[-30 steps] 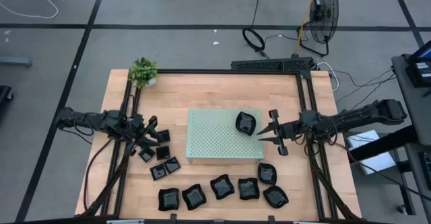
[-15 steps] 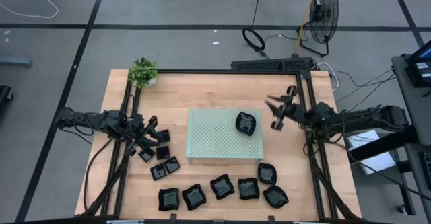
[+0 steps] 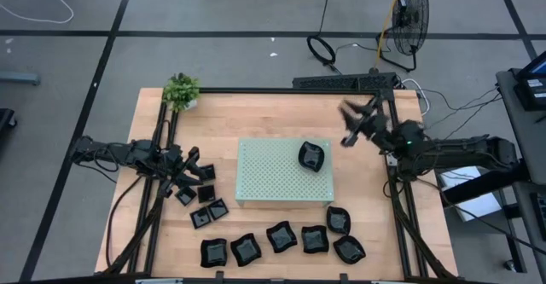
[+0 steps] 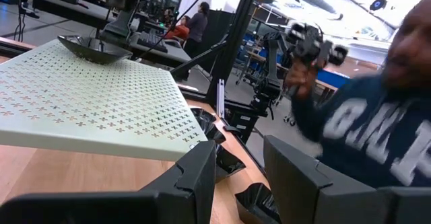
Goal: Pick & Place Mini shaped plates
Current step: Stack the leaf-shaped plate on top of the leaf-shaped plate on the shelf
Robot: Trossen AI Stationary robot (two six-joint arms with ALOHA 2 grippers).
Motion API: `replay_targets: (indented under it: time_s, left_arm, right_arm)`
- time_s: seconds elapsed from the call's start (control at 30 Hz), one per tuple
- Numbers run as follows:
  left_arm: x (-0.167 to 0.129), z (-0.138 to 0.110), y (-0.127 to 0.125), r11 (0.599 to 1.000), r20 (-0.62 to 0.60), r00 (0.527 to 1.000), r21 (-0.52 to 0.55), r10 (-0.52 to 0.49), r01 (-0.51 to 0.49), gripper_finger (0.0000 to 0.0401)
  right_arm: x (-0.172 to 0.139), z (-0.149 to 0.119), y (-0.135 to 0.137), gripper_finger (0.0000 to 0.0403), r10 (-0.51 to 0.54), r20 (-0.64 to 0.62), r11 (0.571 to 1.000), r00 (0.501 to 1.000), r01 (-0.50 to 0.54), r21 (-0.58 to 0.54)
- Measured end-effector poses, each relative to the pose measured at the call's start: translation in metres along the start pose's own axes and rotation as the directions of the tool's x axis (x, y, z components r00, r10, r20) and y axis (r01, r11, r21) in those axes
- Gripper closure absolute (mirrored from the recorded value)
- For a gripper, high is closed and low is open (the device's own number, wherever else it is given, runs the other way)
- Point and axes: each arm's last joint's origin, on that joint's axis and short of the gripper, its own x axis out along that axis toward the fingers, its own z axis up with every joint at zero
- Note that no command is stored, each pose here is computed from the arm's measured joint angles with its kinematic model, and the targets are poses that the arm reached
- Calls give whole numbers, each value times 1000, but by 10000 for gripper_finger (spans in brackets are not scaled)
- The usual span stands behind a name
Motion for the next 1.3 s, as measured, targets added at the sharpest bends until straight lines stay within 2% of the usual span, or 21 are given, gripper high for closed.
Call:
replay_targets:
  time_s: [0.1,0.2,0.3,0.4,0.47,0.57,0.63,0.7,0.8,0.87,0.97,1.1,1.2,1.3]
  left_arm:
    - [0,0,0,1000,0,1000,0,0,0,272]
    - [0,0,0,1000,-1,1000,0,0,0,272]
    - [0,0,0,1000,-1,1000,0,0,0,272]
    - [0,0,0,1000,-1,1000,0,0,0,272]
    - [0,0,0,1000,0,1000,0,-1,1,272]
    - [0,0,0,1000,-1,1000,0,-1,1,272]
    - [0,0,0,1000,0,1000,0,-1,1,272]
    - [0,0,0,1000,-1,1000,0,-1,1,272]
    - [0,0,0,1000,-1,1000,0,-1,1,272]
    - [0,0,0,1000,0,1000,0,-1,1,272]
    - [0,0,0,1000,0,1000,0,-1,1,272]
    - [0,0,0,1000,0,1000,0,-1,1,272]
    - [0,0,0,1000,-1,1000,0,-1,1,272]
    - [0,0,0,1000,0,1000,0,0,0,272]
  right_arm:
    - [-8,-24,9,316,182,-97,983,978,-184,-18]
    - [-12,-25,15,316,325,8,937,946,-323,131]
    - [-17,-17,24,316,486,127,825,865,-502,261]
    - [-23,-6,37,316,597,197,712,778,-626,317]
    - [-28,-1,48,316,655,204,651,728,-680,336]
    - [-35,5,69,316,742,127,574,658,-722,386]
    - [-38,16,84,316,774,48,559,632,-717,417]
    - [-43,28,97,316,796,-84,568,599,-694,442]
    - [-55,43,114,316,777,-307,625,550,-611,486]
    - [-65,53,121,316,752,-396,656,527,-534,534]
    - [-80,61,131,316,752,-460,649,472,-410,641]
    - [-102,60,145,316,792,-484,593,373,-278,756]
    - [-118,52,153,321,788,-542,604,293,-195,772]
    - [-130,42,159,333,754,-614,646,235,-93,758]
